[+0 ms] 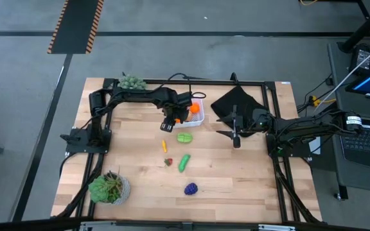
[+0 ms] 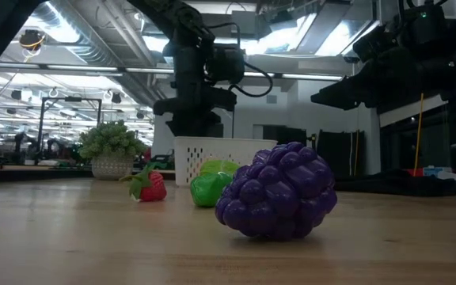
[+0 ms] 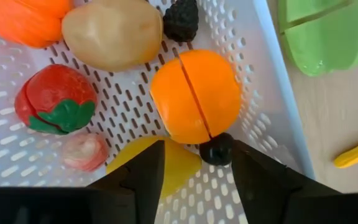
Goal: Pick and placing Produce into tupperware
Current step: Put the corn into the white bin
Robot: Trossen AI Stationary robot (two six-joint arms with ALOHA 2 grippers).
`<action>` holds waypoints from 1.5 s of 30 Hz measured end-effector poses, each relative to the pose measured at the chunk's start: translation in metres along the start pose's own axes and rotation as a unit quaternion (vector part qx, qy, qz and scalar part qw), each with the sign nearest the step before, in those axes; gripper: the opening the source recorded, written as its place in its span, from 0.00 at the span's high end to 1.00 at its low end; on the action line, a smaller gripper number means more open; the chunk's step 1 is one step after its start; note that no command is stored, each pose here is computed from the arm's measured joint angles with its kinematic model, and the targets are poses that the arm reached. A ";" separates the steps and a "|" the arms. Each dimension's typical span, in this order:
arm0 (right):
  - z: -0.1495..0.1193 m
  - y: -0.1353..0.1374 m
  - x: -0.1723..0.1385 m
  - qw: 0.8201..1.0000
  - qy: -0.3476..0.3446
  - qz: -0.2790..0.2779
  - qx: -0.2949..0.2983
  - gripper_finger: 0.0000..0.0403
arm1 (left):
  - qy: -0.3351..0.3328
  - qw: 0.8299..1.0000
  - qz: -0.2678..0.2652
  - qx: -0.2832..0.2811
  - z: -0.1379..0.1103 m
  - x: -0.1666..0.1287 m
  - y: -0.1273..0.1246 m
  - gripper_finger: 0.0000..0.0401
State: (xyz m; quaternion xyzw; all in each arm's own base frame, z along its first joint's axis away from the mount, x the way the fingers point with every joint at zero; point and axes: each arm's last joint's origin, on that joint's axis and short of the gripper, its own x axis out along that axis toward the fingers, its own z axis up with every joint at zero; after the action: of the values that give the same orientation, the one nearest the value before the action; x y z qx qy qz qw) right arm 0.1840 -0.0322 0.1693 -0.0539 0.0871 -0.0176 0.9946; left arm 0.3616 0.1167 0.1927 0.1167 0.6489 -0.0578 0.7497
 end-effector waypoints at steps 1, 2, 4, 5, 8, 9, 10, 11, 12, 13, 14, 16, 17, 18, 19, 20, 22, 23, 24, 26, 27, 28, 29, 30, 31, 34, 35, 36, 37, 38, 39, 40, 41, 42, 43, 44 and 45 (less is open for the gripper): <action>0.000 0.000 0.000 1.000 0.000 0.000 0.000 0.40 | 0.000 1.000 0.000 0.000 0.000 0.000 0.000 0.56; 0.000 0.000 0.000 1.000 0.000 0.000 0.000 0.40 | 0.000 1.000 0.000 0.000 0.000 0.000 0.000 0.56; 0.000 0.000 0.000 1.000 0.000 0.000 -0.001 0.40 | 0.003 1.000 0.004 -0.001 -0.001 0.000 0.001 0.56; 0.000 0.000 0.000 1.000 0.000 0.000 -0.001 0.40 | 0.005 1.000 0.008 -0.002 -0.001 0.000 0.002 0.56; 0.000 0.000 0.000 1.000 0.000 0.000 -0.001 0.40 | 0.004 1.000 0.015 -0.006 -0.003 -0.003 0.004 0.56; 0.000 0.000 0.000 1.000 0.000 0.000 -0.001 0.40 | -0.001 1.000 0.018 -0.006 -0.003 -0.006 0.005 0.56; 0.000 0.000 0.000 1.000 0.000 0.000 -0.001 0.40 | -0.008 1.000 0.023 -0.008 -0.003 -0.010 0.006 0.56; 0.000 0.000 0.000 1.000 -0.001 0.000 -0.001 0.40 | -0.019 0.999 0.030 -0.009 -0.003 -0.015 0.007 0.56; 0.000 0.000 0.000 1.000 -0.001 0.000 -0.001 0.40 | -0.034 0.999 0.038 -0.010 -0.003 -0.021 0.008 0.56; 0.000 0.000 0.000 1.000 -0.001 0.000 -0.001 0.40 | -0.054 0.997 0.050 -0.010 -0.001 -0.026 0.009 0.56; 0.000 0.000 0.000 1.000 -0.001 0.000 -0.002 0.40 | -0.074 0.995 0.062 -0.010 0.001 -0.033 0.010 0.56; 0.000 0.000 0.000 1.000 -0.002 0.000 -0.003 0.40 | -0.110 0.990 0.084 -0.011 0.002 -0.050 0.010 0.55; 0.000 0.000 0.000 1.000 -0.002 -0.001 -0.002 0.40 | -0.134 0.986 0.098 -0.012 0.003 -0.059 0.011 0.55; 0.001 0.000 0.000 1.000 -0.003 -0.001 -0.002 0.40 | -0.156 0.982 0.110 -0.012 0.004 -0.069 0.011 0.55; 0.001 0.000 0.000 1.000 -0.004 0.000 -0.002 0.40 | -0.173 0.978 0.116 -0.012 0.003 -0.078 0.010 0.55; 0.001 0.000 0.000 1.000 -0.004 -0.001 -0.002 0.40 | -0.195 0.974 0.116 -0.013 0.001 -0.088 0.011 0.55; 0.001 0.000 0.000 1.000 -0.005 -0.001 -0.002 0.40 | -0.256 0.963 0.087 -0.016 -0.004 -0.105 0.013 0.55; 0.001 0.000 0.000 1.000 -0.006 -0.001 -0.002 0.40 | -0.284 0.957 0.059 -0.018 -0.009 -0.112 0.014 0.55; 0.001 0.000 0.000 1.000 -0.007 -0.001 -0.002 0.40 | -0.309 0.950 0.032 -0.018 -0.014 -0.118 0.014 0.55; 0.001 0.000 0.000 1.000 -0.007 -0.001 -0.002 0.40 | -0.344 0.939 0.003 -0.011 -0.024 -0.126 0.011 0.55; 0.001 0.000 0.000 1.000 -0.007 -0.001 -0.002 0.40 | -0.348 0.937 -0.001 -0.013 -0.029 -0.127 0.008 0.55; 0.001 0.000 0.000 1.000 -0.007 -0.001 -0.002 0.40 | -0.356 0.935 0.004 -0.016 -0.031 -0.128 0.004 0.55; 0.001 0.000 0.000 1.000 -0.005 -0.001 -0.002 0.40 | -0.362 0.932 0.017 -0.021 -0.034 -0.130 0.000 0.55; 0.001 0.000 0.000 1.000 -0.005 0.000 -0.002 0.40 | -0.363 0.931 0.029 -0.028 -0.038 -0.130 -0.004 0.55; 0.001 0.000 0.000 1.000 -0.005 -0.001 -0.002 0.40 | -0.366 0.929 0.046 -0.033 -0.042 -0.131 -0.010 0.55; 0.001 0.000 0.000 1.000 -0.006 -0.001 -0.002 0.40 | -0.383 0.920 0.077 -0.042 -0.055 -0.131 -0.026 0.55; 0.002 0.000 0.000 1.000 -0.008 -0.001 -0.002 0.40 | -0.388 0.917 0.077 -0.045 -0.060 -0.129 -0.032 0.55; 0.002 0.000 0.000 1.000 -0.008 -0.001 -0.002 0.40 | -0.397 0.913 0.078 -0.045 -0.065 -0.127 -0.038 0.55; 0.002 0.000 0.000 1.000 -0.008 -0.001 -0.002 0.40 | -0.413 0.906 0.082 -0.046 -0.068 -0.128 -0.044 0.55; 0.002 0.000 0.000 1.000 -0.008 -0.001 -0.002 0.40 | -0.421 0.902 0.081 -0.044 -0.074 -0.126 -0.051 0.55; 0.002 0.000 0.000 1.000 -0.008 -0.001 -0.002 0.40 | -0.432 0.897 0.080 -0.046 -0.079 -0.123 -0.057 0.55; 0.002 0.000 0.000 1.000 -0.008 -0.001 -0.002 0.40 | -0.445 0.891 0.081 -0.048 -0.083 -0.121 -0.063 0.55; 0.002 0.000 0.000 1.000 -0.008 -0.001 0.000 0.40 | -0.452 0.886 0.085 -0.052 -0.088 -0.117 -0.070 0.55; 0.002 0.000 0.000 1.000 -0.010 -0.001 0.002 0.40 | -0.461 0.881 0.091 -0.055 -0.092 -0.113 -0.076 0.55; 0.002 0.000 0.000 1.000 -0.012 -0.001 0.003 0.40 | -0.470 0.875 0.100 -0.056 -0.096 -0.110 -0.083 0.55; 0.003 0.000 0.000 1.000 -0.013 -0.001 0.006 0.40 | -0.481 0.868 0.109 -0.057 -0.099 -0.107 -0.089 0.55; 0.003 0.000 0.000 1.000 -0.014 -0.001 0.011 0.40 | -0.491 0.861 0.114 -0.060 -0.102 -0.105 -0.095 0.55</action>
State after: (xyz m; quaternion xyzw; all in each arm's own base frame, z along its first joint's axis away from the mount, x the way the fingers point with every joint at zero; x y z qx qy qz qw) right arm 0.1844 -0.0321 0.1720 -0.0437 0.0733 -0.0189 0.9962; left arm 0.2254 0.0433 0.2734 0.1016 0.1806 0.0173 0.9781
